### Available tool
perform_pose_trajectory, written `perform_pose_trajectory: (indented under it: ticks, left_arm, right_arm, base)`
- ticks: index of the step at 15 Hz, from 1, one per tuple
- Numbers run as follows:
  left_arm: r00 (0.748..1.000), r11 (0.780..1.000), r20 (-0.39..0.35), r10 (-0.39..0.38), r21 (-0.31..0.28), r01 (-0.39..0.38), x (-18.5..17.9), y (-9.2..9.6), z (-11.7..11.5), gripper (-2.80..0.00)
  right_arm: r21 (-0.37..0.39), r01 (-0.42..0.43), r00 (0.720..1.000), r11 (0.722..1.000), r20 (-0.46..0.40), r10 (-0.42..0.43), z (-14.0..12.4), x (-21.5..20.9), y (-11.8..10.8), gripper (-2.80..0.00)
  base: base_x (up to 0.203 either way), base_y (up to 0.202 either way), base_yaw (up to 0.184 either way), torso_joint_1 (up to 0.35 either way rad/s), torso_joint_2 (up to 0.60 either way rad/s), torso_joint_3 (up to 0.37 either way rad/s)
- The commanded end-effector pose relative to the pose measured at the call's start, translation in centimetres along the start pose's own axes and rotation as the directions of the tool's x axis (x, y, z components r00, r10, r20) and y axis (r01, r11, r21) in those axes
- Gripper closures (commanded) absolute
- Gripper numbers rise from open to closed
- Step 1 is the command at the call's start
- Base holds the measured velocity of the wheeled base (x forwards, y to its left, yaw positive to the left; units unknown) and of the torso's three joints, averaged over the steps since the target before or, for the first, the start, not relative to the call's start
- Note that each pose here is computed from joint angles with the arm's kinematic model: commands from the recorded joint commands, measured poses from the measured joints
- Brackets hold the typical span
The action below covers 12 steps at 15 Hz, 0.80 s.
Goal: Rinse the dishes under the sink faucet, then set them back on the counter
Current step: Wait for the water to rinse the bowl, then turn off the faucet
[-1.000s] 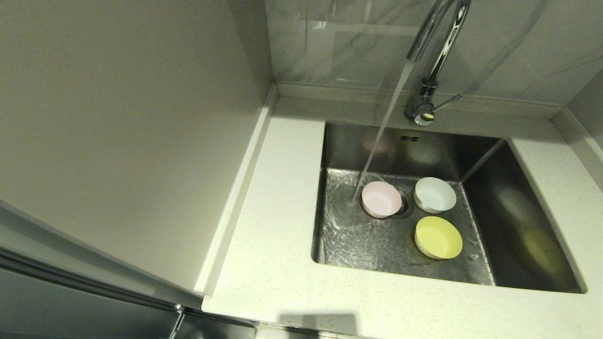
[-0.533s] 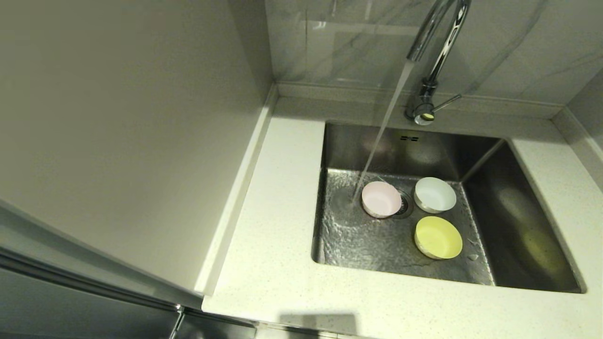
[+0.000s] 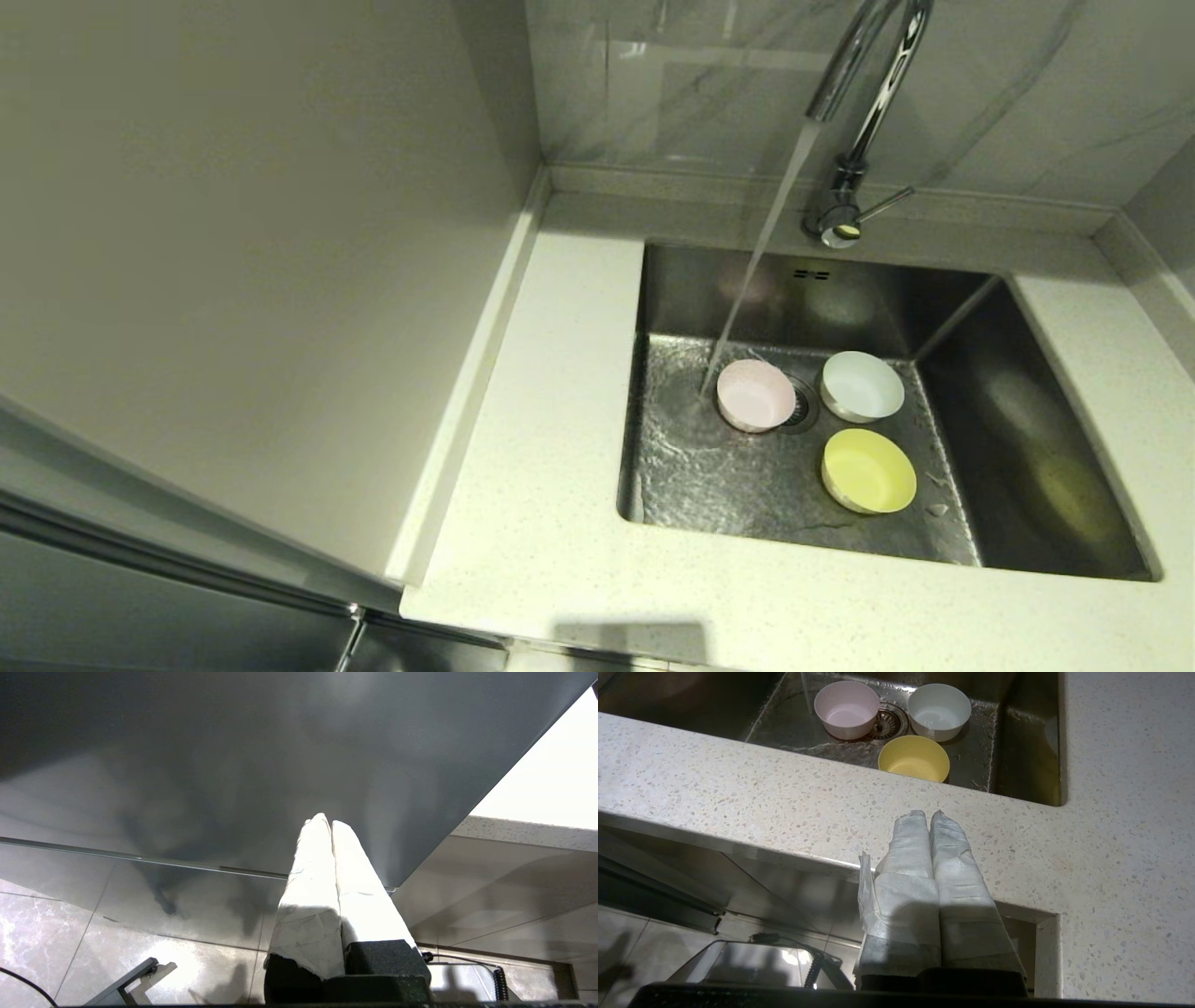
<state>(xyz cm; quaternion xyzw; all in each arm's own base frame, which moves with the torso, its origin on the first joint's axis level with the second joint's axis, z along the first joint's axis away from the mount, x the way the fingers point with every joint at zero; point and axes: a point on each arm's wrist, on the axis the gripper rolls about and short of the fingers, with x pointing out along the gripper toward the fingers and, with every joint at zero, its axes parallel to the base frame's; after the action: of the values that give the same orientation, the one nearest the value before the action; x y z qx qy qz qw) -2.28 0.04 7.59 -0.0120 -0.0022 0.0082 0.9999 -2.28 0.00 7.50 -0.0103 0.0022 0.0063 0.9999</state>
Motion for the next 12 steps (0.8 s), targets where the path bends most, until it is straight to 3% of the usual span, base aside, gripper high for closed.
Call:
perform_pose_trajectory:
  ticks: [1, 8, 12]
  left_arm:
    - [1.000, 1.000, 0.002, 0.000, -0.001, 0.000, 0.0, 0.0, 0.0, 0.00]
    - [1.000, 1.000, 0.002, 0.000, -0.001, 0.000, 0.0, 0.0, 0.0, 0.00]
    - [1.000, 1.000, 0.002, 0.000, -0.001, 0.000, 0.0, 0.0, 0.0, 0.00]
  right_arm:
    - [-0.001, -0.001, 1.000, 1.000, -0.002, 0.001, 0.0, 0.0, 0.0, 0.00]
    - [-0.027, -0.011, 1.000, 1.000, -0.015, 0.010, 0.1, 0.1, 0.0, 0.00]
    - [-0.010, -0.069, 0.979, 0.998, -0.195, 0.066, 4.7, 2.3, 0.1, 0.00]
  base:
    - [0.000, 0.000, 0.000, 0.000, 0.00, 0.000]
    - [0.000, 0.000, 0.000, 0.000, 0.00, 0.000]
    - [0.000, 0.000, 0.000, 0.000, 0.00, 0.000]
